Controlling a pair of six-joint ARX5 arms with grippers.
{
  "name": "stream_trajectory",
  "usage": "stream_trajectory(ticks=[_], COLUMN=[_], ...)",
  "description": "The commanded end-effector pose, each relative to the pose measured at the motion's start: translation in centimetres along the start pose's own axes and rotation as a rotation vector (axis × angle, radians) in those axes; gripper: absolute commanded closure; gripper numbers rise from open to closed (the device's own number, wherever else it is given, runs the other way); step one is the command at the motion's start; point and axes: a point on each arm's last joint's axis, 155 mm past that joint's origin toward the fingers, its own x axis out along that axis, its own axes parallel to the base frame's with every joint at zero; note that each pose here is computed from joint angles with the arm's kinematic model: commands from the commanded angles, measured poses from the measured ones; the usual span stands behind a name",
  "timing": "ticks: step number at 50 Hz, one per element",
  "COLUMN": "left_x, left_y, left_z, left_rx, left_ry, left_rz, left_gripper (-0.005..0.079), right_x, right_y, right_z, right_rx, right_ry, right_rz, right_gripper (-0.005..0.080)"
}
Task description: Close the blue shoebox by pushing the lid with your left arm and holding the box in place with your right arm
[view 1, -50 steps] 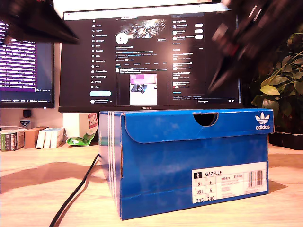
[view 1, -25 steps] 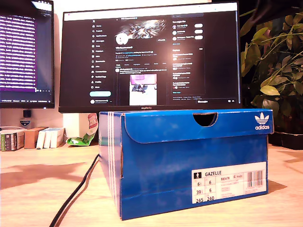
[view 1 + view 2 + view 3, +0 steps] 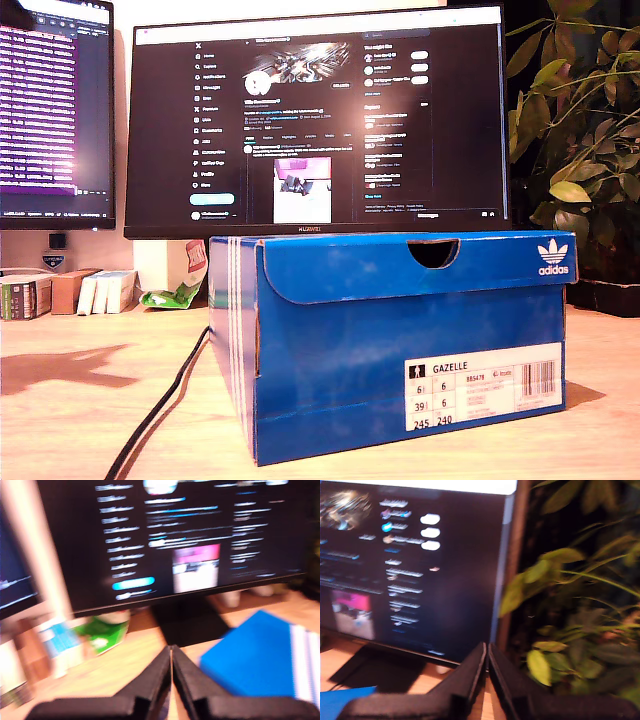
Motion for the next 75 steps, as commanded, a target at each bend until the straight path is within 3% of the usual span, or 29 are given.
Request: stream_trajectory(ticks=[1,9,23,37,52,59,67,75], left_x=[-0.6,-1.8,-3.5,-4.3,-4.9,-4.9,-4.8,-4.6], left_y=[0.0,0.2,0.6,0.3,0.0,0.1,0.2,0.3], left_z=[0.6,0.4,-3.4,-6.2,-6.9,-6.5,-7.1,-8.1], left_rx=[0.014,0.014,-0.009,-0.039,-0.078,-0.062,-0.029,0.002], left_ry=[-0.026,-0.047,-0.035,-0.026,-0.008,-0.021,0.001,0.021], left_rz=[0.003,0.023,0.059,0.064,0.064,0.065,0.072,0.071], left_gripper=[0.0756,0.0756,0.0756,0.0756,0.0756,0.0756,0.0756,0.0755], right_x=[-0.4,-2.0,-4.7,-7.3,-8.6,-8.6,-8.6,-9.1], right_y=[-0.5,-1.6,-2.1,-2.2,-2.3,-2.2,-2.1,-3.2], right_z=[-1.8,-3.3,-4.5,-8.0,-10.2,-10.5,-13.0,-12.7], right_rx=[0.001,0.005,0.002,0.004,0.063,0.144,0.171,0.166], right_ry=[0.01,-0.008,-0.057,-0.056,-0.016,-0.008,0.086,0.058], right_rz=[-0.023,-0.07,-0.107,-0.135,-0.156,-0.156,-0.164,-0.223], right_gripper=[0.0762,0.0762,0.0762,0.0762,0.0762,0.0762,0.0762,0.0762])
